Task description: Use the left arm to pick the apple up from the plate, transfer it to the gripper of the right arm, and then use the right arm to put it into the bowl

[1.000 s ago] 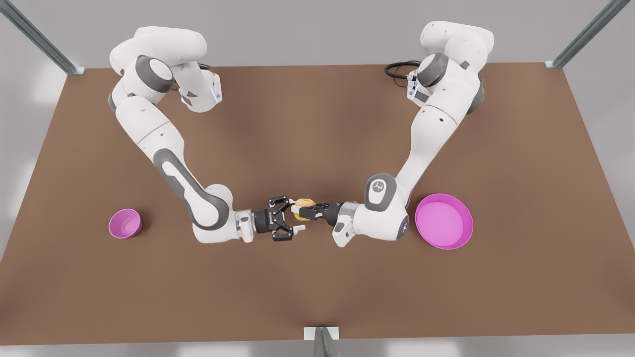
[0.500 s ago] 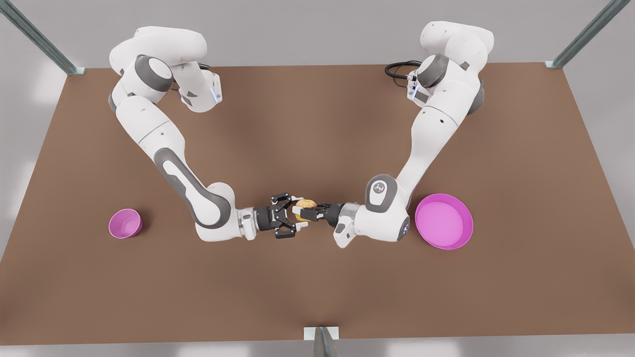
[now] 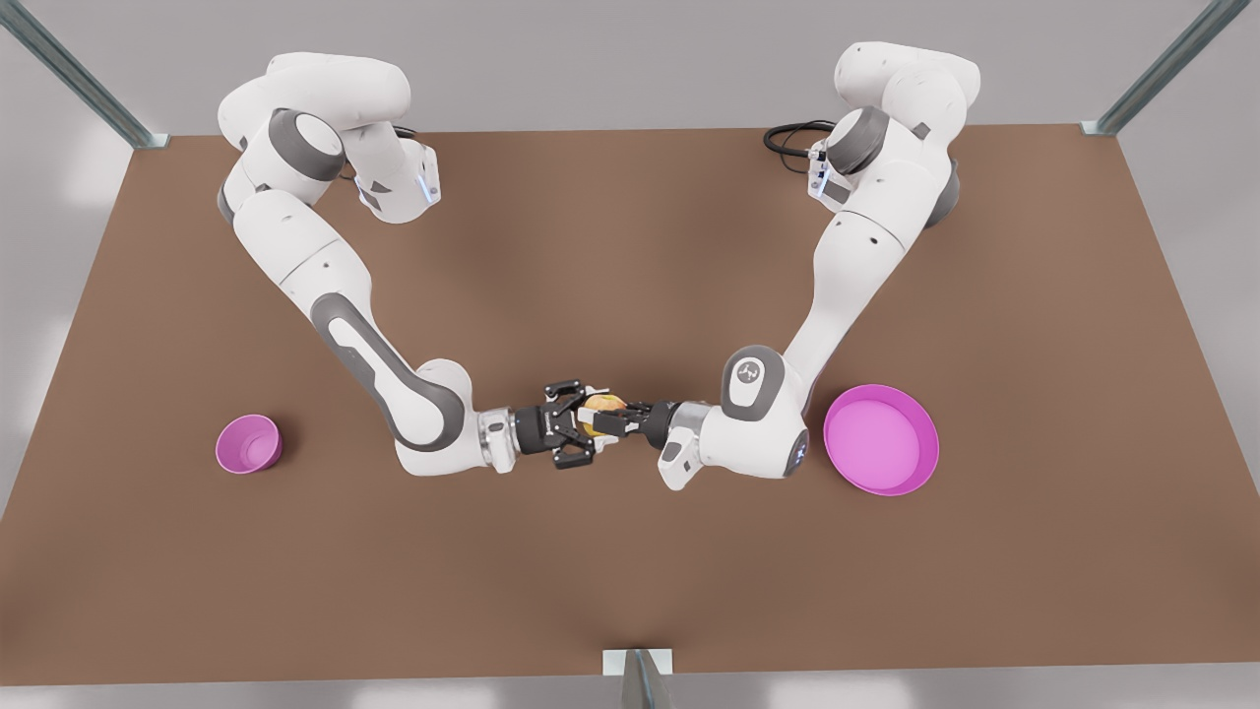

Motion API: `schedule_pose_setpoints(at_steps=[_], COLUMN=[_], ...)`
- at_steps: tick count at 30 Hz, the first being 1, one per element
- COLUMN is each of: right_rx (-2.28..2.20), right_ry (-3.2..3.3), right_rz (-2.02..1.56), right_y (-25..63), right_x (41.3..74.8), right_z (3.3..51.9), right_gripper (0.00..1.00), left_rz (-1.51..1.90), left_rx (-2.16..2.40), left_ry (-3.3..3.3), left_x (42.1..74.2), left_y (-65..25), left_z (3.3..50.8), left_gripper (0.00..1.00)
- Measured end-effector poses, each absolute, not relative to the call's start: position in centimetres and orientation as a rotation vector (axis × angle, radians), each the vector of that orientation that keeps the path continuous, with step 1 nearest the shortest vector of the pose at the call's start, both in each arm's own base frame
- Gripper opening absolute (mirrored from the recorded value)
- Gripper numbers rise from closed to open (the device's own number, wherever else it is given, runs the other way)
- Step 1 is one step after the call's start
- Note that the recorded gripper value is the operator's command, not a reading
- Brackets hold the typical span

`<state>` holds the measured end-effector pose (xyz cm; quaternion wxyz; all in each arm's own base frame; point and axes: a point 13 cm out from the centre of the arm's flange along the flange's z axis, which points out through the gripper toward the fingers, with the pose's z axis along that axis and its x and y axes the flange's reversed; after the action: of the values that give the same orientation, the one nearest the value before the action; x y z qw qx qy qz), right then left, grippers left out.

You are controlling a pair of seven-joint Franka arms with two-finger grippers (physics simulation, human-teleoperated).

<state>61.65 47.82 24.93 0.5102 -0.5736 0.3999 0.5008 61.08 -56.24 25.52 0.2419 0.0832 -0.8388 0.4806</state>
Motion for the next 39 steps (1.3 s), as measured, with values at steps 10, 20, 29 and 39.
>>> schedule_pose_setpoints(at_steps=[10,20,29,39], right_rx=[-1.378,-1.369,-1.55,-2.345], right_ry=[0.966,0.972,0.993,1.062], right_rz=[1.209,1.211,1.099,0.787], right_y=[47.9,47.1,41.3,20.5], right_x=[61.7,62.1,63.6,63.5], right_z=[25.2,25.3,23.9,19.7], right_gripper=[0.79,0.79,0.78,0.78], left_rz=[1.32,1.329,1.045,-0.166], left_rx=[0.23,0.229,0.244,0.008], left_ry=[-2.285,-2.273,-2.599,-2.822], left_x=[61.2,62.5,69.1,53.9], left_y=[-55.9,-53.3,-23.7,-11.5], left_z=[25.7,27.3,38.2,37.5], left_gripper=[1.0,1.0,1.0,1.0])
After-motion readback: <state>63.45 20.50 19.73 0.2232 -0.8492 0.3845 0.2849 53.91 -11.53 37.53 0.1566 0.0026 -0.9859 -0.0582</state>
